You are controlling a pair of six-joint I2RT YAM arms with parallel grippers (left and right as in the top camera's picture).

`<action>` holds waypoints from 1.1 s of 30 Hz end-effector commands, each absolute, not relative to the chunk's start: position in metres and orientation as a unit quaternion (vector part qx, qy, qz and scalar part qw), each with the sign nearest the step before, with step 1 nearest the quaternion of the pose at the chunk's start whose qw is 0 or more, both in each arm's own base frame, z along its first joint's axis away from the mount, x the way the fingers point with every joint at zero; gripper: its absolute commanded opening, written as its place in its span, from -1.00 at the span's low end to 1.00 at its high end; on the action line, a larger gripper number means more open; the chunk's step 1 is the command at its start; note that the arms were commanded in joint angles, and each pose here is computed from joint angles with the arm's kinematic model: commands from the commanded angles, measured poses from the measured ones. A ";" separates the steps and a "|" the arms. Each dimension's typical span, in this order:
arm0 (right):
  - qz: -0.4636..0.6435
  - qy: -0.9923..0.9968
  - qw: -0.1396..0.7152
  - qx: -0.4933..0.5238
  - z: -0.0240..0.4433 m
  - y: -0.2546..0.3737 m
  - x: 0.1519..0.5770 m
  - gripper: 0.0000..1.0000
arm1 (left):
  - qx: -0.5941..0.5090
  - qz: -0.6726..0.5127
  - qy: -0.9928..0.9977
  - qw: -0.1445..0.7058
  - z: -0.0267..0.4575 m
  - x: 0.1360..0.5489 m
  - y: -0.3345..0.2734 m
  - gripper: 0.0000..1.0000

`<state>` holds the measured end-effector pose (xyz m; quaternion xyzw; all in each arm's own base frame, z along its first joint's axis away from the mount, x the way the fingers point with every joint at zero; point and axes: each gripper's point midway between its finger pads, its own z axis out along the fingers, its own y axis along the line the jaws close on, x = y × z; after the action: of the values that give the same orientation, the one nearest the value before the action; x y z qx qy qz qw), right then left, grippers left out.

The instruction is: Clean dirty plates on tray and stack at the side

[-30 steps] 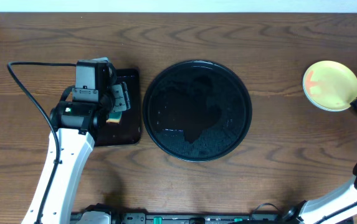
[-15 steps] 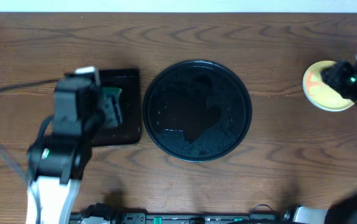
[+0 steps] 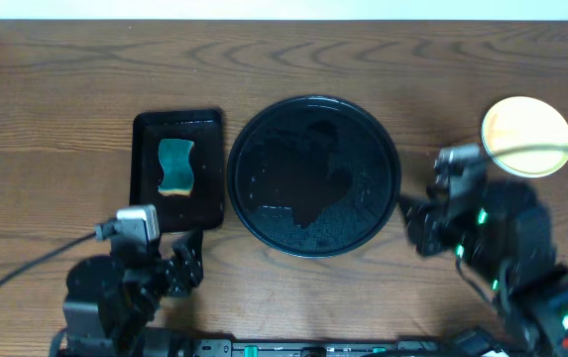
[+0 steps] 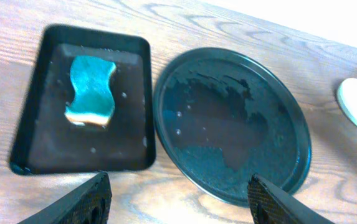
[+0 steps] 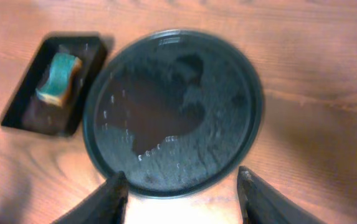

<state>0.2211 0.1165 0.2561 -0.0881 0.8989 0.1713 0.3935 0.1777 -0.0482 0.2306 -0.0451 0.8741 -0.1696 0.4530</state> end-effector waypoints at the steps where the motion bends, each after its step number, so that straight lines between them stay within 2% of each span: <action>1: 0.165 0.898 0.403 -0.067 0.244 0.111 0.210 0.64 | -0.047 -0.196 0.865 0.459 0.227 0.172 -0.054 0.52; 2: 0.170 0.897 0.404 -0.062 0.243 0.111 0.208 0.99 | -0.047 -0.196 0.865 0.460 0.227 0.171 -0.054 0.57; 3: 0.174 0.896 0.405 -0.054 0.244 0.109 0.206 0.99 | -0.047 -0.196 0.865 0.460 0.227 0.172 -0.054 0.68; 29: 0.156 0.927 0.336 -0.052 0.215 0.099 0.181 0.98 | -0.059 -0.177 0.878 0.440 0.216 0.167 -0.048 0.70; 33: 0.156 0.927 0.336 -0.052 0.215 0.099 0.181 0.98 | -0.082 -0.137 0.866 0.475 0.218 0.166 -0.030 0.70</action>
<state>0.1810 0.0991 0.2159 -0.0547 0.9268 0.1570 0.3368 0.1657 -0.0457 0.2176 -0.0591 0.8762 -0.1717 0.4464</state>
